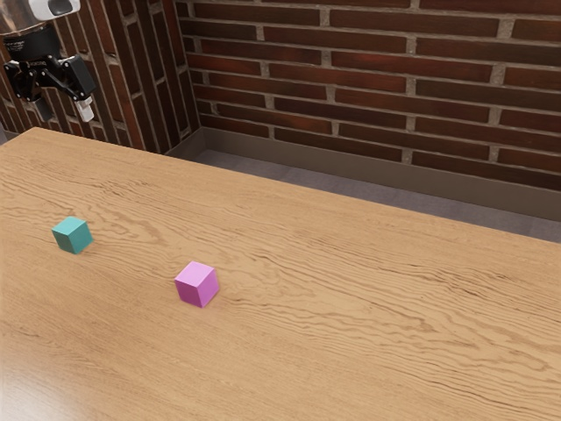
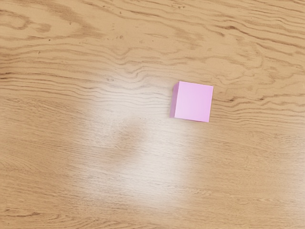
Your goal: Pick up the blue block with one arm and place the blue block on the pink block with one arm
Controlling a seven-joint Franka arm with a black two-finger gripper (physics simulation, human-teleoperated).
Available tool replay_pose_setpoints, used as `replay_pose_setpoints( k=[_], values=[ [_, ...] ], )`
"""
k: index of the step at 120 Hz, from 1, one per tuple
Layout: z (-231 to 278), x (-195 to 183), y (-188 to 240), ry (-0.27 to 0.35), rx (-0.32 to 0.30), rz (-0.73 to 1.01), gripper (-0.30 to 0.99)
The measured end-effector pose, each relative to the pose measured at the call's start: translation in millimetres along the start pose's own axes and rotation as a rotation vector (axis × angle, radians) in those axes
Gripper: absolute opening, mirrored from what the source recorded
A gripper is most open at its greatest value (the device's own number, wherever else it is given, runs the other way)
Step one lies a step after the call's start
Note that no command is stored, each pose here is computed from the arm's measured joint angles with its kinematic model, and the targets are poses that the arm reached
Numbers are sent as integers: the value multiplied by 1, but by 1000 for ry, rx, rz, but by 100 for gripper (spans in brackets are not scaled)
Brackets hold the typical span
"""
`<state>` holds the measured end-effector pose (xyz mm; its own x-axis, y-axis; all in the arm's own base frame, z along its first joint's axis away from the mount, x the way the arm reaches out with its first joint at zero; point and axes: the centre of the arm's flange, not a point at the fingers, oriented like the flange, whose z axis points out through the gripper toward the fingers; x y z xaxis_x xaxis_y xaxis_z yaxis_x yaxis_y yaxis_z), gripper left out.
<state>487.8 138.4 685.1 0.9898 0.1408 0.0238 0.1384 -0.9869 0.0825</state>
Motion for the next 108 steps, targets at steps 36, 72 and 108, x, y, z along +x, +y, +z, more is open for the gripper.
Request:
replay_pose_setpoints(
  k=[36, 72, 108],
  values=[
    [-1, -1, 0, -2, 1, 5, 69],
    [47, -62, -185, -73, 86, -255, 69],
    [255, 42, -228, -94, 141, -177, 69]
  ],
)
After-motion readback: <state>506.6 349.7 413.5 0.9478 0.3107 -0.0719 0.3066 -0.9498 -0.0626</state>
